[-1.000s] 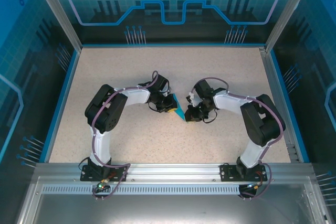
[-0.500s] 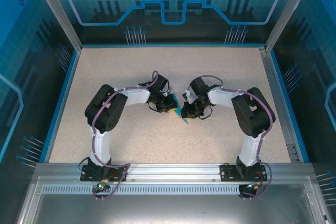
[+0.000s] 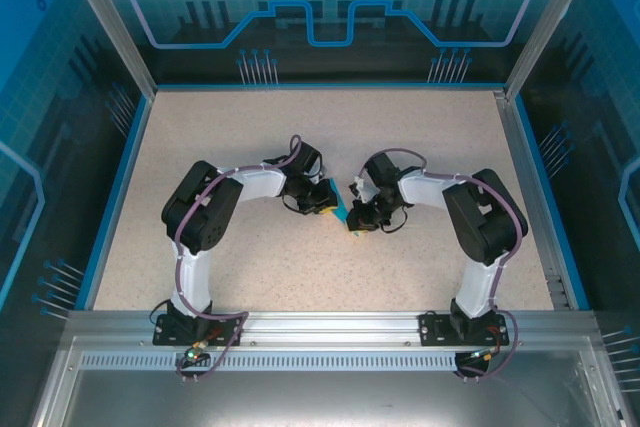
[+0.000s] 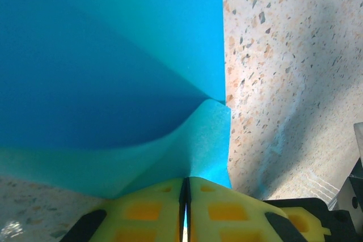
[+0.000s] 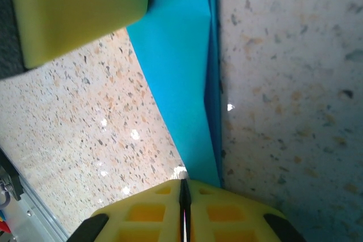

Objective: Fold a paper plane with a square sheet of paper (pick it up from the middle)
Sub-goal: Fold the wing for the fifth time at the center of the table.

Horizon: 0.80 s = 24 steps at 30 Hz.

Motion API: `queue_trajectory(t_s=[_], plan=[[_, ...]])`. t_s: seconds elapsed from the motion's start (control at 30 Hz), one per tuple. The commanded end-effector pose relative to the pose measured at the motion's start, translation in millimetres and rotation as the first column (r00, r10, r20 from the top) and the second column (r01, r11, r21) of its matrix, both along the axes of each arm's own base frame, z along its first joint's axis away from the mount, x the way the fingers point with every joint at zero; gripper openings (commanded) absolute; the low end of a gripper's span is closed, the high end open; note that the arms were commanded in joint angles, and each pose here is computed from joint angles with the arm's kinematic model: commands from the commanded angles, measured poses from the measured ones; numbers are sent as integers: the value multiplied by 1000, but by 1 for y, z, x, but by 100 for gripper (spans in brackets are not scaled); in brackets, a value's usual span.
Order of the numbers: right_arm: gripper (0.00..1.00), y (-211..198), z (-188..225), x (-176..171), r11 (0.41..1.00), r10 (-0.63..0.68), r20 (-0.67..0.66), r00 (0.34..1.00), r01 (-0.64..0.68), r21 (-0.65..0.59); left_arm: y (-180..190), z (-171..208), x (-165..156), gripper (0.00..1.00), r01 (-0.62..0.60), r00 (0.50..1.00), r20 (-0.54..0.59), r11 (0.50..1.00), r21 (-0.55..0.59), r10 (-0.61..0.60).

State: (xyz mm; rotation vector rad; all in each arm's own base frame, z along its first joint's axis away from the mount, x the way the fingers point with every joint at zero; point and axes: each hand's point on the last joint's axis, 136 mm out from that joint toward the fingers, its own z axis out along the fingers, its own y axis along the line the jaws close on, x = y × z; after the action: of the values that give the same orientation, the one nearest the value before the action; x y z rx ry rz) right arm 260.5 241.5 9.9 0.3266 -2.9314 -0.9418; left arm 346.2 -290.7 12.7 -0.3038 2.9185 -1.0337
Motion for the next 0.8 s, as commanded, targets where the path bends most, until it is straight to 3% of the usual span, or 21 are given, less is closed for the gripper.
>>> queue_trajectory(t_s=[0.0, 0.27, 0.5, 0.77], plan=[[10, -27, -14, -40, 996, 0, -135, 991, -11, -87, 27, -37, -15, 12, -26, 996, -84, 987, 157, 40], [9, -42, -15, -52, 995, -57, -146, 988, 45, -88, 27, -38, -16, 12, -25, 996, -86, 988, 156, 39], [9, -13, 39, 2, 995, -86, 58, 995, 82, 61, 24, -35, -15, 12, -18, 996, -82, 991, 134, 30], [9, 19, 15, 28, 998, -40, 34, 999, 39, 42, 22, -35, -15, 12, -18, 996, -83, 992, 125, 29]])
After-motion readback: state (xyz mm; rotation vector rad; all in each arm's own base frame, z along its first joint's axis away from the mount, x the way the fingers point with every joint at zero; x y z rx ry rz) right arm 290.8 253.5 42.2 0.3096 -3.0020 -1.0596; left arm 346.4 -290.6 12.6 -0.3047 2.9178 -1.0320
